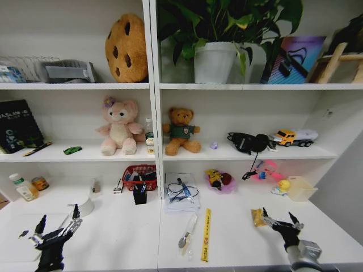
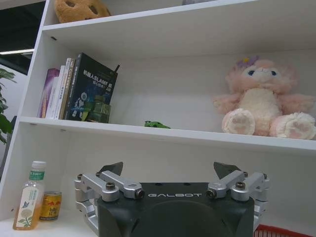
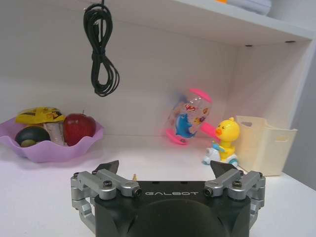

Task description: Organize the objects on the table.

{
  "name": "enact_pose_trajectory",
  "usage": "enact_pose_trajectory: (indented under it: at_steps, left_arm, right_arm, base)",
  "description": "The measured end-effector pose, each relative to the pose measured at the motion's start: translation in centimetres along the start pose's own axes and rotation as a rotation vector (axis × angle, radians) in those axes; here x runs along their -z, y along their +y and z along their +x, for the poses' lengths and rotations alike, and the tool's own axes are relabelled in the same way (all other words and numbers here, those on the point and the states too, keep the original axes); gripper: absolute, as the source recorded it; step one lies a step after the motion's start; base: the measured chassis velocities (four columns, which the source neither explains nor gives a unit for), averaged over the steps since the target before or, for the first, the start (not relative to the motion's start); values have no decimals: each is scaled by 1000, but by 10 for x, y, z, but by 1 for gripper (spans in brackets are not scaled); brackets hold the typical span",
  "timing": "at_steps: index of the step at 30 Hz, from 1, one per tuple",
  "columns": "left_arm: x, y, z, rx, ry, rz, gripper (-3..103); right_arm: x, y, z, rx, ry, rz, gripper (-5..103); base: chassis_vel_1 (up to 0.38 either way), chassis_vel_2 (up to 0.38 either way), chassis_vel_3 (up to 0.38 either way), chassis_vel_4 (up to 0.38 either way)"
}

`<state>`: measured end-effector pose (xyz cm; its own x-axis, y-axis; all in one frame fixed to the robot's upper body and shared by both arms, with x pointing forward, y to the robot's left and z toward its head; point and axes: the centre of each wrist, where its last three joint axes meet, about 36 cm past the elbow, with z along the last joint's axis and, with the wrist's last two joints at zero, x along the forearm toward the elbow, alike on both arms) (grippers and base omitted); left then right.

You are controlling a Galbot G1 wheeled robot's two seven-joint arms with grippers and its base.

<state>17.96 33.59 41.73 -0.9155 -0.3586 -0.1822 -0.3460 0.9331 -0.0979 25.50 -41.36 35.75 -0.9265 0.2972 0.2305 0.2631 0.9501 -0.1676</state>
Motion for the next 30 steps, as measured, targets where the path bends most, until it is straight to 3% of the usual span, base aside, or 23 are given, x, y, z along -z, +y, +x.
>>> enact_pose_trajectory:
  at_steps: [15, 18, 19, 22, 24, 25, 27, 29, 30]
  left_arm:
    - [1, -1, 1, 21, 2, 1, 100]
    - [2, -1, 2, 24, 2, -1, 100]
    - [2, -1, 2, 24, 2, -1, 100]
    - [2, -1, 2, 26, 0, -3, 100]
    - [2, 0, 2, 27, 0, -3, 100]
    - [2, 0, 2, 28, -2, -3, 100]
    - [2, 0, 2, 33, -6, -2, 100]
    - [3, -1, 2, 47, -11, 1, 100]
    - [3, -1, 2, 47, -11, 1, 100]
  right_arm:
    - [-20, 20, -31, 70, 47, 34, 101]
    - [-23, 25, -36, 67, 51, 27, 88]
    - [-23, 25, -36, 67, 51, 27, 88]
    - [-23, 26, -37, 60, 49, 33, 71]
    - [-23, 26, -37, 58, 48, 34, 71]
    - [-24, 26, -36, 55, 46, 34, 60]
    - [-26, 26, -35, 49, 43, 31, 60]
    - [-30, 26, -34, 40, 43, 27, 48]
    - [-30, 26, -34, 40, 43, 27, 48]
  base:
    - [0, 0, 0, 0]
    - [0, 0, 0, 0]
    - [0, 0, 0, 0]
    - [0, 0, 0, 0]
    - [0, 0, 0, 0]
    - [0, 0, 0, 0]
    - [0, 0, 0, 0]
    - [0, 0, 0, 0]
    - [0, 0, 0, 0]
